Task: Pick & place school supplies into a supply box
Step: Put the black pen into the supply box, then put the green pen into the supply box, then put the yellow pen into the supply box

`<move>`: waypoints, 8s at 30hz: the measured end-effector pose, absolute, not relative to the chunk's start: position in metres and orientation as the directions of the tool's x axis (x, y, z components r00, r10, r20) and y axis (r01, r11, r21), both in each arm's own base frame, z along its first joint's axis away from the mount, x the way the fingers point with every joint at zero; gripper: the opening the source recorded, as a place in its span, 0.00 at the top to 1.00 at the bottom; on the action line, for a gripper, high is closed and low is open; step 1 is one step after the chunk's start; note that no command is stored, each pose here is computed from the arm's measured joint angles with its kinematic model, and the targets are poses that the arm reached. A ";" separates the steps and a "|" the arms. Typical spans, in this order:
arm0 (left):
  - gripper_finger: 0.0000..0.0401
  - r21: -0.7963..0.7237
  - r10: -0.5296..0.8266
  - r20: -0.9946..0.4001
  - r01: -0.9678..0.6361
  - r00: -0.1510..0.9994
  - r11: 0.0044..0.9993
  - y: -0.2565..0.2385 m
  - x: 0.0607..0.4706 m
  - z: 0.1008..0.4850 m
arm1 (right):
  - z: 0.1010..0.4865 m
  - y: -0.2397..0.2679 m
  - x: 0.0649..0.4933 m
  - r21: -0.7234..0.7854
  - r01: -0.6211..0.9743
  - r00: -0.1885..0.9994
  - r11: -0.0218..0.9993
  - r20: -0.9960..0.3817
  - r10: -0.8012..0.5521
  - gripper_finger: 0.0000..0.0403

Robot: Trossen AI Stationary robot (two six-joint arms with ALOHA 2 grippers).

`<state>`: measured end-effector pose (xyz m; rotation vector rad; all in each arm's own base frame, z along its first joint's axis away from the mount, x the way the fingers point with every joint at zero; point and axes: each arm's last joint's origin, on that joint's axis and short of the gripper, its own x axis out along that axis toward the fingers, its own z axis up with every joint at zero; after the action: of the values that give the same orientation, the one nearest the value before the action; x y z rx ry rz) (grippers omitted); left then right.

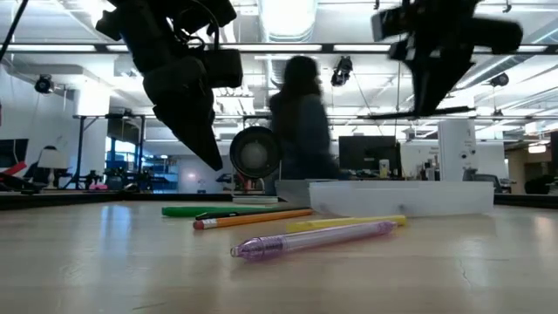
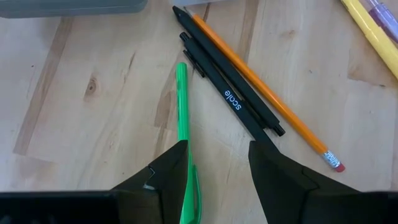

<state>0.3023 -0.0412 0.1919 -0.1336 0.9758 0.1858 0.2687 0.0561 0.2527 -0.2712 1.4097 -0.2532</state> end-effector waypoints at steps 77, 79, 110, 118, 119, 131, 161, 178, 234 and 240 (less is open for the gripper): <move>0.94 -0.038 0.046 -0.917 -0.201 0.397 0.979 -0.008 0.317 0.141 | 0.247 -0.006 0.269 -0.206 0.054 0.406 0.977 -0.889 -0.210 0.44; 0.95 -0.051 0.034 -0.914 -0.198 0.404 0.979 -0.007 0.318 0.141 | 0.247 -0.005 0.268 -0.197 0.068 0.408 0.978 -0.889 -0.208 0.44; 0.95 -0.103 0.043 -0.829 -0.228 0.558 0.968 0.014 0.503 0.214 | 0.310 -0.002 0.198 -0.108 0.436 0.551 0.893 -0.753 -0.361 0.44; 0.74 -0.038 0.076 -0.866 -0.217 0.494 0.975 0.018 0.524 0.205 | 0.302 0.005 0.182 -0.127 0.414 0.501 0.901 -0.795 -0.342 0.44; 0.71 -0.016 0.098 -0.866 -0.222 0.490 0.975 0.018 0.524 0.206 | 0.300 0.006 0.181 -0.132 0.408 0.495 0.903 -0.799 -0.340 0.44; 0.56 0.084 0.123 -0.897 -0.109 0.425 0.990 0.003 0.482 0.254 | 0.282 0.012 0.184 -0.124 0.190 0.480 0.974 -0.854 -0.202 0.44; 0.58 -0.322 0.155 -0.614 -0.425 0.774 0.846 -0.015 0.235 0.220 | 0.207 0.118 0.317 0.109 -0.357 0.241 0.928 -0.949 0.204 0.55; 0.58 -0.234 0.139 -0.637 -0.362 0.758 0.902 -0.020 0.232 0.214 | 0.155 0.136 0.353 -0.052 -0.351 0.196 0.935 -0.981 0.019 0.56; 0.58 -0.236 0.123 -0.651 -0.354 0.749 0.905 -0.020 0.231 0.212 | 0.234 0.109 0.380 -0.054 -0.215 0.419 0.975 -0.907 0.042 0.95; 0.58 -0.237 0.123 -0.650 -0.354 0.750 0.905 -0.020 0.231 0.212 | 0.271 0.064 0.350 -0.216 -0.036 0.396 0.976 -0.899 -0.185 0.95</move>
<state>0.2315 -0.0203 0.2121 -0.3611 0.6765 0.2671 0.3500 0.0644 0.2708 -0.2138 1.1623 -0.0954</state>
